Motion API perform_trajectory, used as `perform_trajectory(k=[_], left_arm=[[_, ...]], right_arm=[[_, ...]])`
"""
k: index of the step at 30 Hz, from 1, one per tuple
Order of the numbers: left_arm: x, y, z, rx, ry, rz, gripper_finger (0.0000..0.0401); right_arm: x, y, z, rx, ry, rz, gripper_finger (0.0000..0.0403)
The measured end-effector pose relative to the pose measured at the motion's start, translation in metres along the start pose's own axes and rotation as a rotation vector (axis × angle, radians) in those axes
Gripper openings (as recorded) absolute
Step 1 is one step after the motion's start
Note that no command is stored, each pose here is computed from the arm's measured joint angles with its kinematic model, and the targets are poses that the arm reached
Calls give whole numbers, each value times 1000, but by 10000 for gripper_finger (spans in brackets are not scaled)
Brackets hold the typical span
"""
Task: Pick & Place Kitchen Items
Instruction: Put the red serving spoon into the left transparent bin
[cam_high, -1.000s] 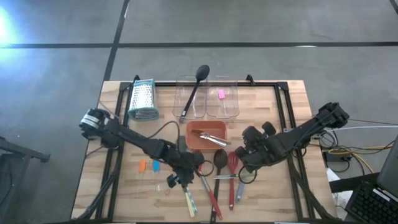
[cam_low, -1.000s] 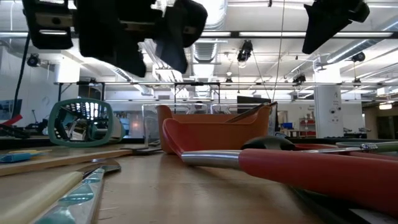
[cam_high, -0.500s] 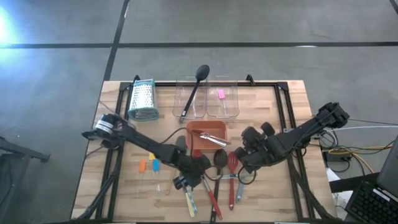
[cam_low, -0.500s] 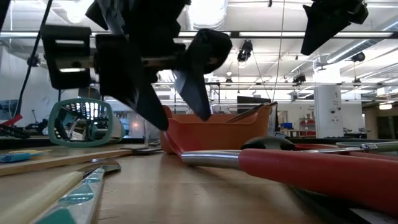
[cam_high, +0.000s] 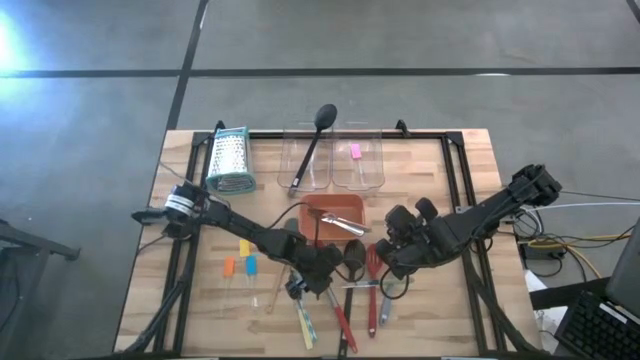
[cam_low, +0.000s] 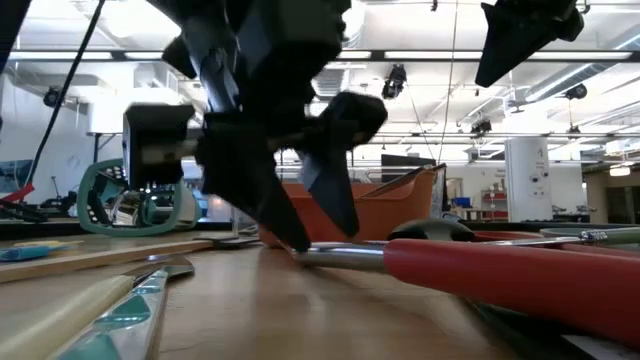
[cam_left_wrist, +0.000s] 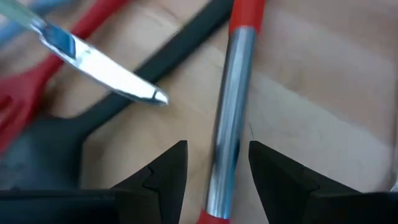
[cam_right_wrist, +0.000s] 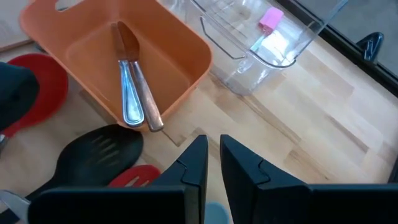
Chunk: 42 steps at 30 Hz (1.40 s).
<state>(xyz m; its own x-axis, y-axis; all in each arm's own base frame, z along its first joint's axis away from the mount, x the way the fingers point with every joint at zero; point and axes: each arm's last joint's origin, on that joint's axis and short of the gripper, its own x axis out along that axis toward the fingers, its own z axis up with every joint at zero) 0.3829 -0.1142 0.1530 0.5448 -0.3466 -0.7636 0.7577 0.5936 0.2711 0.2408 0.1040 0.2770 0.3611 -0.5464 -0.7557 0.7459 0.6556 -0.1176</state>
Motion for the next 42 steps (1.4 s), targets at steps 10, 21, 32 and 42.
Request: perform_trajectory(k=[10, 21, 32, 42], left_arm=[[12, -1, -8, -9, 19, -20, 150], [12, -1, -8, 12, 16, -14, 57], [-7, -1, -2, -127, 54, 15, 56], [-49, -13, 13, -142, 123, 11, 52]], right_arm=[[1, 0, -1, 0, 0, 0, 38], [1, 0, -1, -3, -1, 2, 38], [1, 1, -1, -6, -3, 8, 38], [1, 1, -1, -7, -4, 10, 38]])
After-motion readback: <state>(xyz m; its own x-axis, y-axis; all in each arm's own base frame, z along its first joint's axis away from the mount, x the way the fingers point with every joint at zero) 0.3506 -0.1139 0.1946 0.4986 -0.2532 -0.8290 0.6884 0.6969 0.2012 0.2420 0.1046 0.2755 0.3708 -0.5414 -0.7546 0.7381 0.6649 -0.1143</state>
